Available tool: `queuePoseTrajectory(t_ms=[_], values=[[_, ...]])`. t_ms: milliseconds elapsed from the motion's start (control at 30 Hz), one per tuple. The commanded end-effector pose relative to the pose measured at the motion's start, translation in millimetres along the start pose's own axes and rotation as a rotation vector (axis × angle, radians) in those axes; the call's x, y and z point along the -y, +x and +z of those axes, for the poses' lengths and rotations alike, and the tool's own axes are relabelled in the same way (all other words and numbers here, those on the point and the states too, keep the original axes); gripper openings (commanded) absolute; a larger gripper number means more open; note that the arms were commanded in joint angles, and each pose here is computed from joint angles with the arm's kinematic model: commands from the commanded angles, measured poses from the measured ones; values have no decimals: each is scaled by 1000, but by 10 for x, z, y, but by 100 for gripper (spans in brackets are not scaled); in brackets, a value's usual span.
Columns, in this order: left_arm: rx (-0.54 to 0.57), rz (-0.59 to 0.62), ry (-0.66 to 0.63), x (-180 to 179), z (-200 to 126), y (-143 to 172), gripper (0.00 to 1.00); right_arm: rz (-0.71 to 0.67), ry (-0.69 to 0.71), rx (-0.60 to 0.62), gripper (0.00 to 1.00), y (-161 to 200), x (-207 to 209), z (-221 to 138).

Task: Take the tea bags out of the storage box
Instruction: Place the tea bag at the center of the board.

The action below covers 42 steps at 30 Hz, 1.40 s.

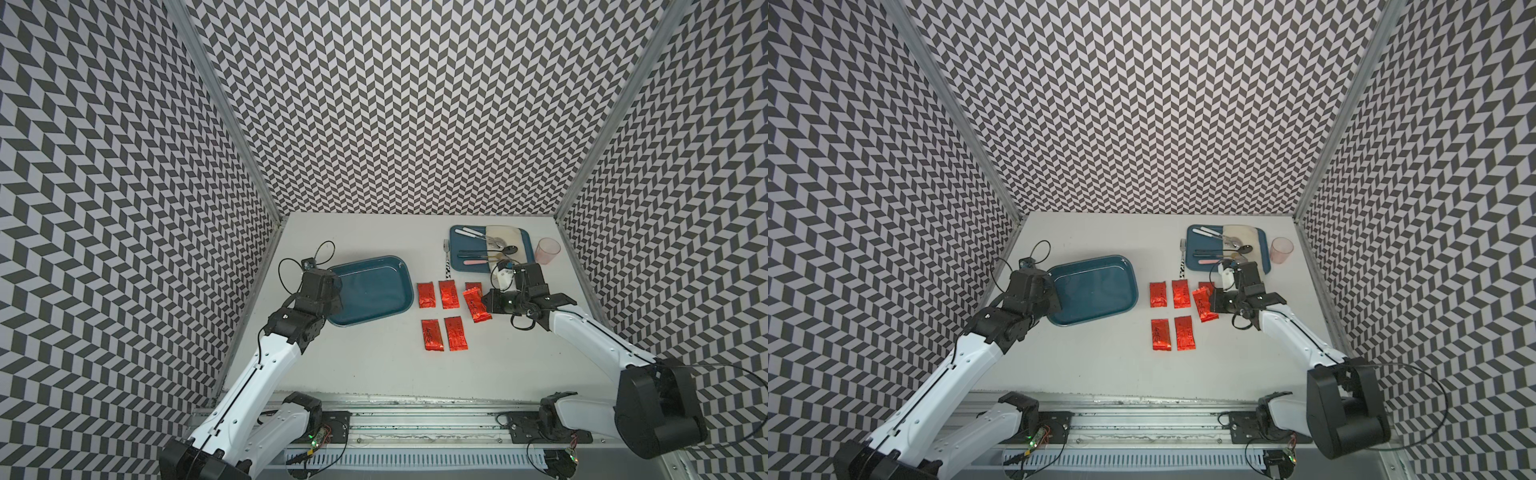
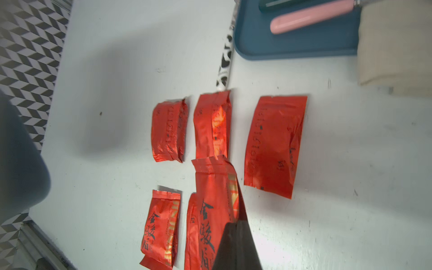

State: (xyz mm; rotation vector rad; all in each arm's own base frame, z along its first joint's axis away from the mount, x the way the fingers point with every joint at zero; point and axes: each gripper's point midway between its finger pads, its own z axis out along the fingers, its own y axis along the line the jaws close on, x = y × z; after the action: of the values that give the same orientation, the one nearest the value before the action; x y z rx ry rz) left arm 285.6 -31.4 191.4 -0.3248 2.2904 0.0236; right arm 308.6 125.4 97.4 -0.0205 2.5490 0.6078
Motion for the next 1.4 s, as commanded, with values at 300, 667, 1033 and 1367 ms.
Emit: queuePoseTrajectory(t_ms=[300,667,1033,1367], values=[[51,-30,25,35,-58,-127,0,138,163,-104,0,414,210,67],[46,-25,32,49,-48,-114,0,200,176,-108,0,616,295,98],[49,-28,32,47,-55,-119,0,216,203,-120,0,701,376,123],[47,-27,30,44,-53,-115,0,214,197,-129,11,697,367,146]])
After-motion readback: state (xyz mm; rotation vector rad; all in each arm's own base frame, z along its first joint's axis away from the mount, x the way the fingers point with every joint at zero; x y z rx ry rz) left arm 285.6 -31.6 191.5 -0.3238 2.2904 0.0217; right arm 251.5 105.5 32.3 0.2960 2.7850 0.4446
